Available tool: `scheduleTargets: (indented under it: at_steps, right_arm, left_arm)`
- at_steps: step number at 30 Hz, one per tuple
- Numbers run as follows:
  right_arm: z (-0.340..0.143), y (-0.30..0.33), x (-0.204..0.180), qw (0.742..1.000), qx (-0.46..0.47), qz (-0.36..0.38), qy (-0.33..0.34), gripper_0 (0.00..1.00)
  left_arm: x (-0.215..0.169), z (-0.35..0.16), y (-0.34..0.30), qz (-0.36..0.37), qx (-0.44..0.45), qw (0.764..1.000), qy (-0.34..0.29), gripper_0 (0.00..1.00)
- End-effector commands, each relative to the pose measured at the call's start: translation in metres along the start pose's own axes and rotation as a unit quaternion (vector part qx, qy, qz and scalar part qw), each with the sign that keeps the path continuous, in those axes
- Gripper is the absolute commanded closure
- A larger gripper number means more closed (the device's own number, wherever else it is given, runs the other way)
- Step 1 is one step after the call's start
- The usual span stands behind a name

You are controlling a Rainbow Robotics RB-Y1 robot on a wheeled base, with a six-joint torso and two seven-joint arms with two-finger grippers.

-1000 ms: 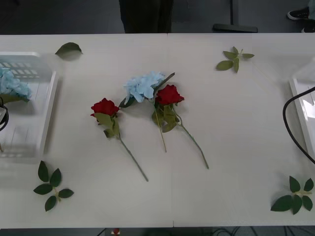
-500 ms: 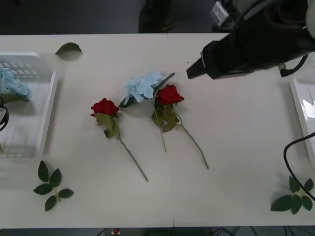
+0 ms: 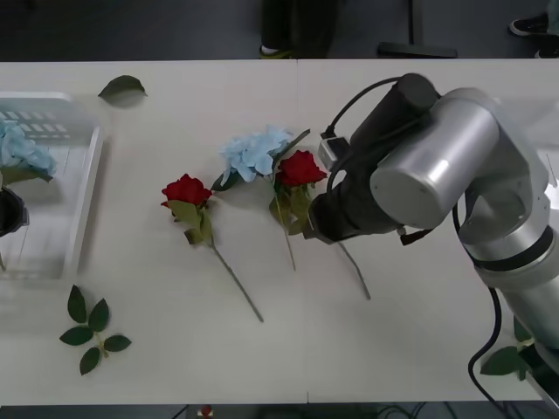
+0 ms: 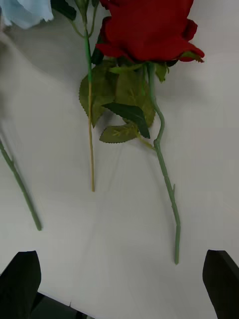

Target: Place the red flowers into the right box and the blue flowers into the left box. If a person shows an open palm, hand one flower to the person first, then continue sorting.

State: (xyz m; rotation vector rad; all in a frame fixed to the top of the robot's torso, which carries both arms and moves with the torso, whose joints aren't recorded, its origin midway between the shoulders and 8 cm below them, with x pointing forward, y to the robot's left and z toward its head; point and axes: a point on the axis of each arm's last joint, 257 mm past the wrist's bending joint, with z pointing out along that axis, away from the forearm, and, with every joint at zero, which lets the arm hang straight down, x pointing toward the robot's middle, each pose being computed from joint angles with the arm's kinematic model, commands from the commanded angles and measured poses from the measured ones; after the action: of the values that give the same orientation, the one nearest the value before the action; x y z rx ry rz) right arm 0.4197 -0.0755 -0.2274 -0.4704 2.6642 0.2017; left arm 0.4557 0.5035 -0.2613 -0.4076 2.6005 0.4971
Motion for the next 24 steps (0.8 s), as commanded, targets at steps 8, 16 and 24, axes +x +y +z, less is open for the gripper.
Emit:
scheduleTargets:
  at_steps: [8, 16, 24]
  right_arm:
    - [0.058, -0.023, -0.022, 0.999, 0.035, 0.007, -0.028, 0.05]
    - [0.1, -0.031, -0.022, 0.998, 0.061, -0.001, -0.031, 0.05]
    - [0.124, -0.037, -0.018, 0.996, 0.081, -0.016, -0.031, 0.05]
  left_arm:
    - [0.0, -0.082, -0.113, -0.078, 0.157, 0.984, 0.042, 0.0]
    - [0.012, -0.106, -0.182, -0.118, 0.19, 0.974, 0.043, 0.0]
    - [0.026, -0.127, -0.25, -0.157, 0.231, 0.959, 0.053, 0.0]
